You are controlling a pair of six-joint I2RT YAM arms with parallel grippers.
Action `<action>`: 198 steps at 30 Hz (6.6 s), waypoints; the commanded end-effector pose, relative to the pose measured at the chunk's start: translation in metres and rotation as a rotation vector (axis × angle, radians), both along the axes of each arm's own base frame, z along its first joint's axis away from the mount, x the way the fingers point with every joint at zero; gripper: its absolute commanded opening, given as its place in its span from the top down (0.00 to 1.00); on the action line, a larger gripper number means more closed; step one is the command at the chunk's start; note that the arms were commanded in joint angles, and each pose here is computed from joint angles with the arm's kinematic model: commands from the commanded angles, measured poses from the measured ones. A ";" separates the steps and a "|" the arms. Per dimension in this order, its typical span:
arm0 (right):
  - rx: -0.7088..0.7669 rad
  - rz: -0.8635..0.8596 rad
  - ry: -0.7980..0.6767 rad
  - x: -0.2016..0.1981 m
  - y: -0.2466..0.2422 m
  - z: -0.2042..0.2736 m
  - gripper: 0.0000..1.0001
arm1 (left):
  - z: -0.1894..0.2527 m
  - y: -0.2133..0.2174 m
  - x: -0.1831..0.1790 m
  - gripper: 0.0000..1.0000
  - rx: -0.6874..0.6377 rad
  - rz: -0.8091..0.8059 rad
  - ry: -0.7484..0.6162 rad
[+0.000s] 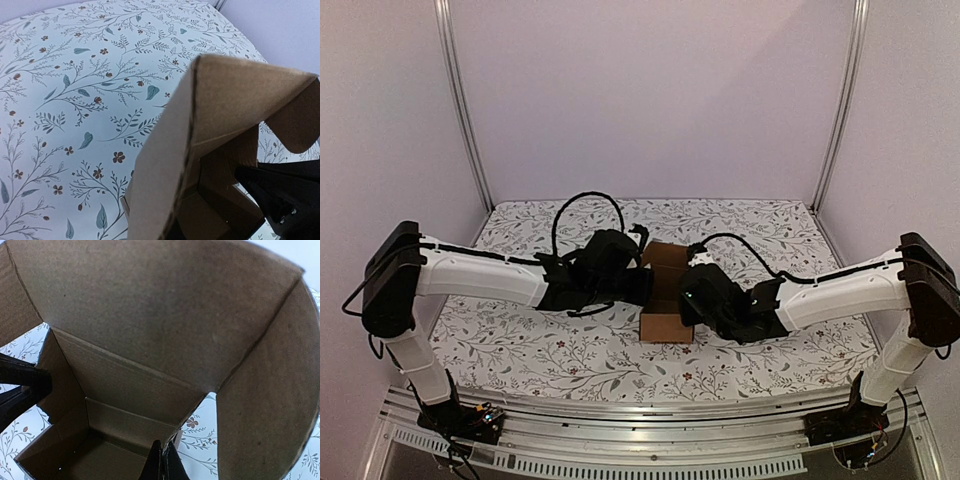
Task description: Fold the paper box
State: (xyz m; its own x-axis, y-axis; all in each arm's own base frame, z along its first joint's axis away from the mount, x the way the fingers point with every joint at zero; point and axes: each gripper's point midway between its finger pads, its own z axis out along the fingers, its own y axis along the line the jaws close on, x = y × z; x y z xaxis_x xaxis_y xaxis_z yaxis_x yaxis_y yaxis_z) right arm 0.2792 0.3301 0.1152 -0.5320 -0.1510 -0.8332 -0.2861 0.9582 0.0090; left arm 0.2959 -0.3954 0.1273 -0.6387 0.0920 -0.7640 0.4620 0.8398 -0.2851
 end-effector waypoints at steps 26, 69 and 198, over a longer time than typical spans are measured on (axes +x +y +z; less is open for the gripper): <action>0.006 0.057 0.059 -0.003 0.005 -0.007 0.88 | -0.064 -0.015 -0.052 1.00 0.106 -0.186 0.173; 0.047 0.016 -0.089 -0.007 -0.084 0.129 0.41 | -0.097 -0.024 -0.024 1.00 -0.106 -0.163 -0.337; 0.348 0.014 0.540 -0.016 -0.060 -0.071 0.86 | -0.069 -0.013 -0.031 0.33 -0.281 -0.298 0.548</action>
